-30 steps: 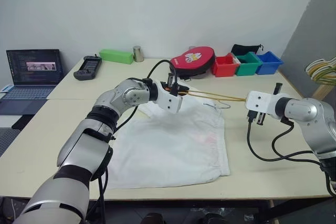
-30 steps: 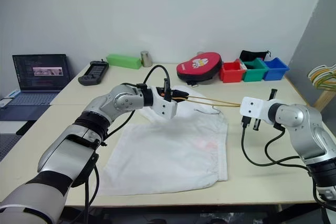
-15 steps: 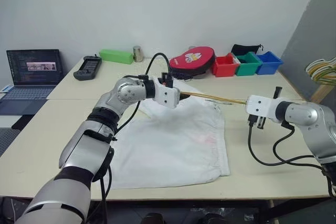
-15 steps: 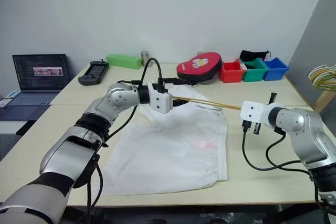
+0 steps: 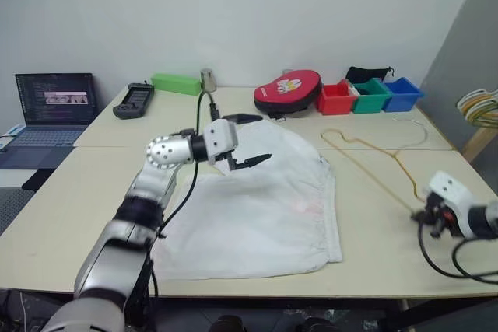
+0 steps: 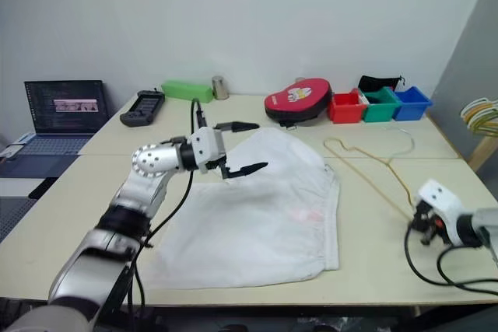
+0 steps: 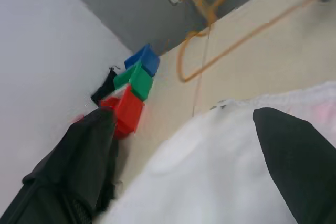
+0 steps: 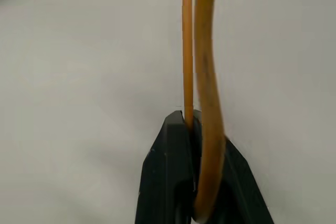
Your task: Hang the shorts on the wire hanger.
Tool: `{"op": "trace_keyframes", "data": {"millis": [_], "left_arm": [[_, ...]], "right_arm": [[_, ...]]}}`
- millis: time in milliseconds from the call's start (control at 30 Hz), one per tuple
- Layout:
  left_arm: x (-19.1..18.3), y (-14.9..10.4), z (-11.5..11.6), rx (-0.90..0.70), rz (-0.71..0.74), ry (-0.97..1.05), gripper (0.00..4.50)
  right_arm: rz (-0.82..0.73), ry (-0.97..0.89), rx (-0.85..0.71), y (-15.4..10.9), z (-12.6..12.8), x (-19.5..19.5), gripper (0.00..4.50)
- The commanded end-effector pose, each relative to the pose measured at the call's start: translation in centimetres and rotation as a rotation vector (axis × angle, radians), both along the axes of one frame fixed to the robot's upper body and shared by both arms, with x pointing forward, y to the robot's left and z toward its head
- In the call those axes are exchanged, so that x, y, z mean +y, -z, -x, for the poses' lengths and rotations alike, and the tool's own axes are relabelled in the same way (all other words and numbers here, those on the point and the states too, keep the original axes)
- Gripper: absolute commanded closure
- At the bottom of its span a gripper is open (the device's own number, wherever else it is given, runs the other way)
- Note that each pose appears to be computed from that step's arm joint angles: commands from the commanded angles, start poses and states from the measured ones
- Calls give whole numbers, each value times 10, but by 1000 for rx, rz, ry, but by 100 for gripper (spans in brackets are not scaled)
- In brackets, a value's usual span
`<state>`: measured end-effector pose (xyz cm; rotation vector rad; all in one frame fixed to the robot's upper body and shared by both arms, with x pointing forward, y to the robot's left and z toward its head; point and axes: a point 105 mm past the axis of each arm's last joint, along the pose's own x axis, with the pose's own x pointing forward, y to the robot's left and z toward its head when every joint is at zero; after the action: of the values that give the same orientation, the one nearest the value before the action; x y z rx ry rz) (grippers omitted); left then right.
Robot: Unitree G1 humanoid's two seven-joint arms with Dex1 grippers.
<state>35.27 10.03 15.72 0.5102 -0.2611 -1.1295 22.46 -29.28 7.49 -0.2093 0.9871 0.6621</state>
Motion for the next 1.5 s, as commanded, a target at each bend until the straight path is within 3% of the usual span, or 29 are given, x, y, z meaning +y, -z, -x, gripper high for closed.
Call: {"op": "trace_keyframes", "data": {"millis": [33,333,433,667,1000,1233,1500], "left_arm": [[-15,-13,25,100,101,23,3],[-23,7,67,325,116,46,3],[-25,16,78,366,110,48,3],[-25,31,96,419,74,64,3],[-15,31,87,411,27,61,3],[-16,32,89,405,4,78,3],[-17,30,86,378,-13,90,3]], "right_arm": [[-195,51,111,-31,19,12,450],[-349,210,402,-23,61,4,450],[-366,233,556,0,100,9,450],[-436,255,620,14,125,27,450],[-570,79,566,-1,123,76,450],[-550,113,528,9,115,76,450],[-700,97,630,15,116,108,450]]}}
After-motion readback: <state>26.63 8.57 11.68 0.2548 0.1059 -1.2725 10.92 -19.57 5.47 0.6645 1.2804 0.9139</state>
